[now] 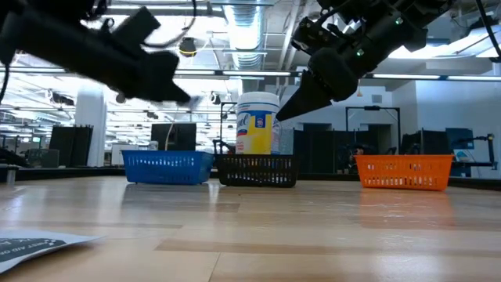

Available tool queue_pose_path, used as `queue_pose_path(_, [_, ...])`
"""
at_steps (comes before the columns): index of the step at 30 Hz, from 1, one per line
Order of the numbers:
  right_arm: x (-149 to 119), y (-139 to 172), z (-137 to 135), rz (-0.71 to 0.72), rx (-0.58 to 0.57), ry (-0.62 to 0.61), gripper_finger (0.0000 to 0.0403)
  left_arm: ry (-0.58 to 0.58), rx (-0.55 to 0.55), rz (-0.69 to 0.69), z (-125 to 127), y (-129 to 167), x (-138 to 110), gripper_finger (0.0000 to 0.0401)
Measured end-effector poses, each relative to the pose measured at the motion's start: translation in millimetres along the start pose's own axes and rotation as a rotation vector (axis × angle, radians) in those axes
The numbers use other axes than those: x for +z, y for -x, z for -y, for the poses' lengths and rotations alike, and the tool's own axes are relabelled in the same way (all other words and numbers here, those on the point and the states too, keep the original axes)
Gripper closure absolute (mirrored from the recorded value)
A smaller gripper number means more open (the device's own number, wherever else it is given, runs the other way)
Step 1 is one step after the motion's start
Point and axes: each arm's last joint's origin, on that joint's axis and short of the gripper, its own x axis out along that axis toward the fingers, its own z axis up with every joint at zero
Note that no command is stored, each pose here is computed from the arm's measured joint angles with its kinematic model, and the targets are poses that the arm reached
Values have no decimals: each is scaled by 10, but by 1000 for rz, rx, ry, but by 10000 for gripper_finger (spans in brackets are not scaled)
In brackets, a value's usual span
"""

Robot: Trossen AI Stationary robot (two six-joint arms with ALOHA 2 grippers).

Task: Pick & Place First Aid Supplies
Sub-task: Put the blue bandage into the blue bin, then put the black towelette pack into the black bin

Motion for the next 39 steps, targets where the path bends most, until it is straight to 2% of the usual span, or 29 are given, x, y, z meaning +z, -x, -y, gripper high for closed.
queue_pose_path(3, [-1, 0, 0, -1, 0, -1, 330, 48, 19, 16, -151, 13, 90, 382])
queue_pose_path(6, [0, 0, 0, 0, 0, -2, 330, 92, 26, 7, -314, -20, 58, 367])
queue_pose_path(11, [4, 0, 0, 4, 0, -3, 330, 172, 26, -72, -569, -143, -260, 347])
queue_pose_path(14, [4, 0, 1, 4, 0, -3, 330, 262, -3, -128, -675, -213, -402, 334])
queue_pose_path(21, [4, 0, 1, 4, 0, -3, 330, 342, -24, -123, -725, -279, -389, 314])
queue_pose_path(24, [4, 0, 1, 4, 0, 8, 330, 370, -98, -122, -700, -279, -362, 314])
queue_pose_path(26, [4, 0, 1, 4, 0, 12, 330, 375, -162, -139, -680, -276, -360, 314])
queue_pose_path(28, [4, 0, 1, 4, 0, 12, 330, 372, -179, -150, -675, -275, -367, 314])
queue_pose_path(33, [4, 0, 1, 4, 0, 12, 330, 357, -110, -159, -729, -313, -397, 318])
queue_pose_path(39, [4, 0, 1, 4, 0, 13, 330, 308, -68, -244, -815, -372, -497, 324])
